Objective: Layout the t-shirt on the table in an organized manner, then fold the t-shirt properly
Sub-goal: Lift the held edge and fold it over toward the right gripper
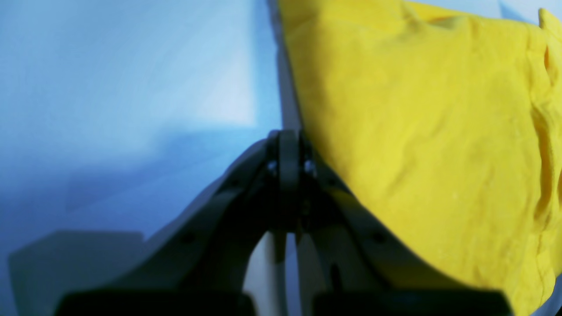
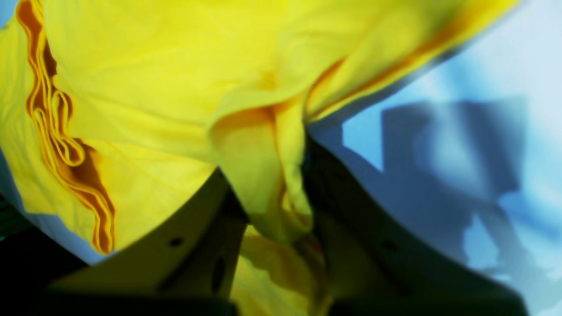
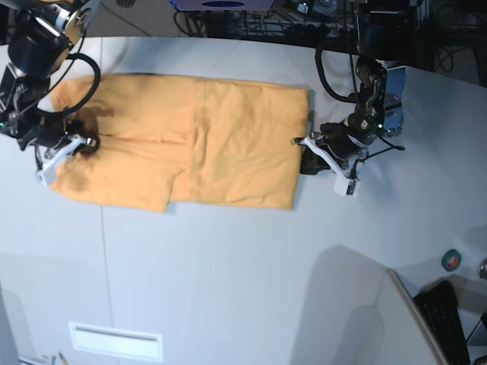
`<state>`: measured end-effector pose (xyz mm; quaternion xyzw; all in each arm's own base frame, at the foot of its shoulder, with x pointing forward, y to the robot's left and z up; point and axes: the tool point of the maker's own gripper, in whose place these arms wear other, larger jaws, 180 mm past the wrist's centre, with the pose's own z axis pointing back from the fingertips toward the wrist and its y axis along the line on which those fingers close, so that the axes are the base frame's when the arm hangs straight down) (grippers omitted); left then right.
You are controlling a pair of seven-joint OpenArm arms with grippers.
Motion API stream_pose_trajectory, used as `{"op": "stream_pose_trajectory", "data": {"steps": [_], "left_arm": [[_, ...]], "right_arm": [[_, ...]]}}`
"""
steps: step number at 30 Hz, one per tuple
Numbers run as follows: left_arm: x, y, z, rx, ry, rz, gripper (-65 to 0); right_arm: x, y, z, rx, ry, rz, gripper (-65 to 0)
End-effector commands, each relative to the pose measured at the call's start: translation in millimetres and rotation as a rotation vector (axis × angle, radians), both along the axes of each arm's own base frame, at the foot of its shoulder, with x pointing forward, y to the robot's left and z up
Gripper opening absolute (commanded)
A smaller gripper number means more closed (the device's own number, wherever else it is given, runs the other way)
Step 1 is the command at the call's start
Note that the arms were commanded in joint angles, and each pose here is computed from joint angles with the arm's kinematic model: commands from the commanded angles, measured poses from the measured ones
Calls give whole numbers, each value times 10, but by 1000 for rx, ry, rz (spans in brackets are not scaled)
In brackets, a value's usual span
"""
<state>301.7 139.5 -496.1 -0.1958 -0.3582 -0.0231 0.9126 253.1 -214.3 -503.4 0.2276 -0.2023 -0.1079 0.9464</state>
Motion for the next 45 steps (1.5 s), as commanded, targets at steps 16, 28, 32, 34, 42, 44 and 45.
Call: {"op": "stream_pose_trajectory", "data": {"steps": [16, 28, 32, 34, 42, 44, 45], "left_arm": [[-43, -761, -108, 18, 63, -145, -650], [95, -991, -26, -12, 44, -163, -650], [57, -974, -52, -10, 52, -163, -650], [42, -966, -63, -9, 55, -163, -650], [45, -959, -60, -7, 54, -163, -650], [45, -959, -60, -7, 54, -163, -650], [45, -959, -60, -7, 54, -163, -650]], "right_arm": [[307, 167, 840, -311, -260, 315, -650], [325, 1085, 1264, -306, -386, 418, -650], [308, 1433, 1331, -271, -401, 449, -650], [292, 1632, 1337, -238, -394, 445, -650], [233, 2144, 1275, -167, -347, 450, -650], [262, 2171, 1205, -169, -323, 451, -650], [261, 2182, 1150, -170, -306, 455, -650]]}}
